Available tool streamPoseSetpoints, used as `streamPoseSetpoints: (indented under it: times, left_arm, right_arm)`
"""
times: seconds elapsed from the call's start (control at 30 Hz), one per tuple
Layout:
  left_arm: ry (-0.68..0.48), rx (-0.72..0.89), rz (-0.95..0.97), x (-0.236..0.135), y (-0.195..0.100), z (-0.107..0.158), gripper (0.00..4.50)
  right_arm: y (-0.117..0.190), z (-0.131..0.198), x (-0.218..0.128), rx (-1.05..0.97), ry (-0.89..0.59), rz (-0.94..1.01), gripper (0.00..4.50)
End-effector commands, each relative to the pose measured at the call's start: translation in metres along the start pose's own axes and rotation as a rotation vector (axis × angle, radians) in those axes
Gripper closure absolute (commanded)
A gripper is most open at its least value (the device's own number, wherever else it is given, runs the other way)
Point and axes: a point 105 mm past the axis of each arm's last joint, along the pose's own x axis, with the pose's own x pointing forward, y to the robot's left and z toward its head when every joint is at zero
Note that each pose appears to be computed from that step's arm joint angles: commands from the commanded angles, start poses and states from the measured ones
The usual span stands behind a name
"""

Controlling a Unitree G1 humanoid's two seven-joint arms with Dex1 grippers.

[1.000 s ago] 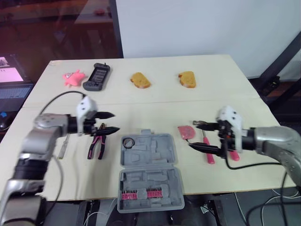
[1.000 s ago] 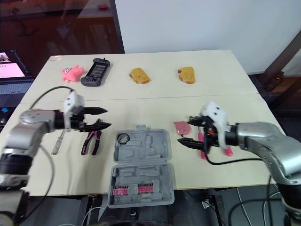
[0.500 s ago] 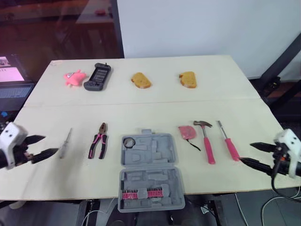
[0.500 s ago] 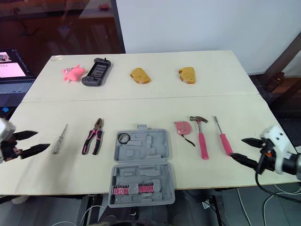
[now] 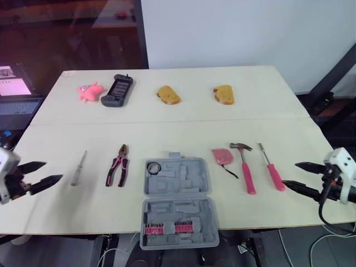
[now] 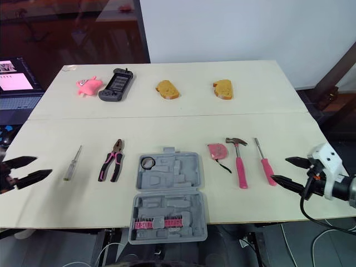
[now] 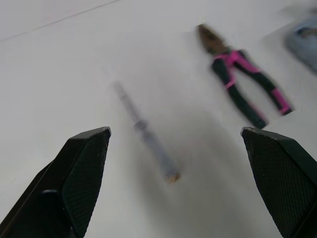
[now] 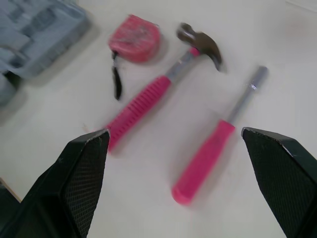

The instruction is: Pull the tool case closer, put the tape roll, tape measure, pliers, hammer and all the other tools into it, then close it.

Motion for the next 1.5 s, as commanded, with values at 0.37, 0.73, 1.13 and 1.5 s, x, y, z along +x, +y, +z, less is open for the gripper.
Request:
streamPoseSetpoints:
  times: [0.37,0.73,1.13,1.5]
  left_arm:
    - [-0.021,0.298,-0.506,0.077,-0.107,0.075,0.06]
    - [0.012,0.341,-0.558,0.084,-0.143,0.063,0.06]
    - [0.028,0.330,-0.486,0.079,-0.138,0.056,0.00]
    - [0.034,0.347,-0.471,0.080,-0.133,0.053,0.00]
  right_arm:
    - [0.080,0.051,0.061,-0.099,-0.042,0.058,0.00]
    - [0.048,0.009,0.114,0.057,0.056,-0.172,0.00]
    - [0.051,0.003,0.142,0.041,0.079,-0.163,2.32]
    - [0.053,-0.007,0.154,0.087,0.107,-0.171,2.32]
